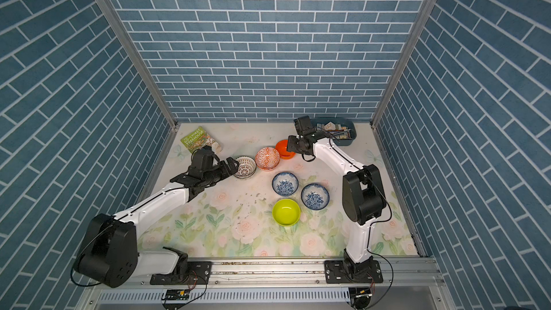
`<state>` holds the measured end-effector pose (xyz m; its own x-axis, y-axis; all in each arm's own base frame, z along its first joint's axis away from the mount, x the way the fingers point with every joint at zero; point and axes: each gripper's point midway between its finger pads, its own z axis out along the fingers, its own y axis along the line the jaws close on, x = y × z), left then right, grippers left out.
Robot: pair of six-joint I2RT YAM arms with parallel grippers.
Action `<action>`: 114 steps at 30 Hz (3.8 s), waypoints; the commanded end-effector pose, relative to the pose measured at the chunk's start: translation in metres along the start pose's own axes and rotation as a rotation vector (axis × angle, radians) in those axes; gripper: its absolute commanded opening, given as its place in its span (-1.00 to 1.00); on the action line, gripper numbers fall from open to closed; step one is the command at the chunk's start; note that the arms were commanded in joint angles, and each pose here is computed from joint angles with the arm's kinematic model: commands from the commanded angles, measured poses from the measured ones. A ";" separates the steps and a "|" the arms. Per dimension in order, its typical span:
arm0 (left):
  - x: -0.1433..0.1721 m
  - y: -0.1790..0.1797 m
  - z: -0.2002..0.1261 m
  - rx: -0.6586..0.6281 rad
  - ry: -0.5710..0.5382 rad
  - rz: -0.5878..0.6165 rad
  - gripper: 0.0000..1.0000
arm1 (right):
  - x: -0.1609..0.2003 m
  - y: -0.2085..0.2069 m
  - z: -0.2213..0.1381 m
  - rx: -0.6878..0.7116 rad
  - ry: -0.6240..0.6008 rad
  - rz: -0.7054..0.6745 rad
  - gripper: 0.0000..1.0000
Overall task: Stack the bowls
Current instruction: Move the bowl to the center of the board.
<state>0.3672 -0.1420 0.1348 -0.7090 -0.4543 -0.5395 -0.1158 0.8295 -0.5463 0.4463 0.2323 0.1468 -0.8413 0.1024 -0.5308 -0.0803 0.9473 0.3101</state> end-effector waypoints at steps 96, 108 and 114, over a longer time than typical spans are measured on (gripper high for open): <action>0.006 -0.050 -0.011 0.124 -0.034 0.114 1.00 | 0.041 -0.045 0.065 0.040 0.221 0.044 -1.00; 0.005 -0.054 -0.011 0.138 -0.035 0.112 1.00 | 0.047 -0.047 0.067 0.073 0.255 0.024 -0.95; 0.007 -0.056 -0.011 0.144 -0.032 0.110 1.00 | 0.047 -0.045 0.065 0.070 0.258 0.022 -0.86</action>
<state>0.3650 -0.1845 0.1661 -0.6889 -0.3769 -0.6192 0.0504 0.8272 -0.5596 0.4425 0.2107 0.0487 -0.9536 0.0778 -0.2909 -0.0028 0.9637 0.2669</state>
